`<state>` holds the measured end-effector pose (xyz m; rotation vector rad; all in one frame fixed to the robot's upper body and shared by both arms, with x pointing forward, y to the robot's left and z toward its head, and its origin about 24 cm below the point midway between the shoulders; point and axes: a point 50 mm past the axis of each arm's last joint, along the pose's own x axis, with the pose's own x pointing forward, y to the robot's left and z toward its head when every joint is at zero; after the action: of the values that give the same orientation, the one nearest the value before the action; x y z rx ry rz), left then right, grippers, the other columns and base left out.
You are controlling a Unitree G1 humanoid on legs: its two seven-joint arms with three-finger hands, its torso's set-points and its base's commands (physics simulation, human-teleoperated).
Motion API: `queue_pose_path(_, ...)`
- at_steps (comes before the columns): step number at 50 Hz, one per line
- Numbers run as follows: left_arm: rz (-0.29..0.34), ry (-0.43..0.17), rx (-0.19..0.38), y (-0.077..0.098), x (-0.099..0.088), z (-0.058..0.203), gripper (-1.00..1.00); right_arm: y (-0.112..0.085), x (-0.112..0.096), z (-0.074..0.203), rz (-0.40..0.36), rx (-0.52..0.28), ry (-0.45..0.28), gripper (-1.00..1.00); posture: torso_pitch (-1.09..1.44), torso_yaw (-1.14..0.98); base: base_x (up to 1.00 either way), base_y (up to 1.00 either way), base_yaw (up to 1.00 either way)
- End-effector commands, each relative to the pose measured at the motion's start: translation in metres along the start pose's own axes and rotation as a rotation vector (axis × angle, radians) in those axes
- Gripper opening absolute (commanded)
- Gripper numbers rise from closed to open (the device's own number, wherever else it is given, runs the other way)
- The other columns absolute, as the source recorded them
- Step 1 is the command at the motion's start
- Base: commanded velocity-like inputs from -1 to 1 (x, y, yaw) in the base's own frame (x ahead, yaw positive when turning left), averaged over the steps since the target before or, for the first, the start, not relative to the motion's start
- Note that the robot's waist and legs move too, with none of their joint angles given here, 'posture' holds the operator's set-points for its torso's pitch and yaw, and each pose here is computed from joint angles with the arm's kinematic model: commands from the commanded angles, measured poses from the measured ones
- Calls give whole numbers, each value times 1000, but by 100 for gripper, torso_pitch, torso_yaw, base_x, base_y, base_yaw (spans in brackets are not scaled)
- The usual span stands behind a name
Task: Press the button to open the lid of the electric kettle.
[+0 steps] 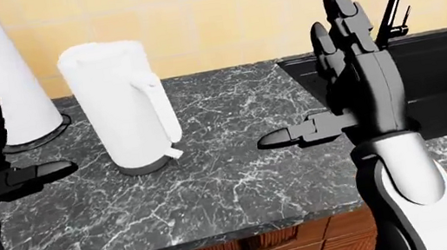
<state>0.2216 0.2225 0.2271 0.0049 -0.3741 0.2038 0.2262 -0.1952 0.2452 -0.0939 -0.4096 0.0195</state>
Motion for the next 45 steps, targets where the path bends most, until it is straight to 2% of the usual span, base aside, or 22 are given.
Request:
queue_pose_path(1, -21, -55, -1, -3, 0, 10, 100, -2, 0, 7, -15, -12, -43, 100, -22, 0, 31, 0, 0)
queue_pose_path(5, -19, -53, 1, -2, 0, 9, 100, -2, 2, 6, -26, -23, -36, 100, -22, 0, 28, 0, 0)
queue_pose_path(15, -19, -54, -2, -2, 0, 10, 100, -6, 4, 5, -68, 6, -20, 100, -22, 0, 1, 0, 0)
queue_pose_path(17, -19, -53, -4, -2, 0, 10, 100, -8, 8, 4, -105, 30, 15, 100, -22, 0, 0, 0, 0)
queue_pose_path(22, -21, -52, -5, -3, 0, 10, 100, -11, 12, 0, -161, 44, 44, 100, -22, 0, 0, 0, 0)
queue_pose_path(25, -21, -58, 7, -4, 1, 11, 100, -7, 13, 3, -141, 43, 22, 100, -22, 0, 0, 0, 0)
queue_pose_path(26, -20, -58, 10, -4, 0, 11, 100, -6, 13, 3, -133, 16, -3, 100, -22, 0, 0, 0, 0)
queue_pose_path(27, -19, -59, 14, -4, 0, 11, 100, -6, 15, 4, -138, -46, -25, 100, -22, 0, 0, 0, 0)
queue_pose_path(29, -21, -59, 15, -5, 0, 12, 100, -8, 19, 4, -162, -22, -24, 100, -22, 0, 0, 0, 0)
queue_pose_path(31, -20, -58, 14, -5, 1, 13, 100, -7, 23, 5, -129, -37, -2, 100, -22, 0, 0, 0, 0)
queue_pose_path(33, -19, -57, 11, -5, 1, 13, 100, -5, 27, 6, -94, -69, -12, 100, -22, 0, 0, 0, 0)
queue_pose_path(35, -14, -55, 9, -4, 2, 14, 100, -3, 32, 4, -78, -56, 3, 100, -22, 0, 0, 0, 0)
queue_pose_path(38, -9, -53, 6, -3, 2, 14, 100, 3, 39, 4, -35, -127, -7, 100, -22, 0, 0, 0, 0)
queue_pose_path(45, -4, -49, 5, -2, 3, 14, 100, 14, 57, 8, 24, -151, -10, 100, -22, 0, 0, 0, 0)
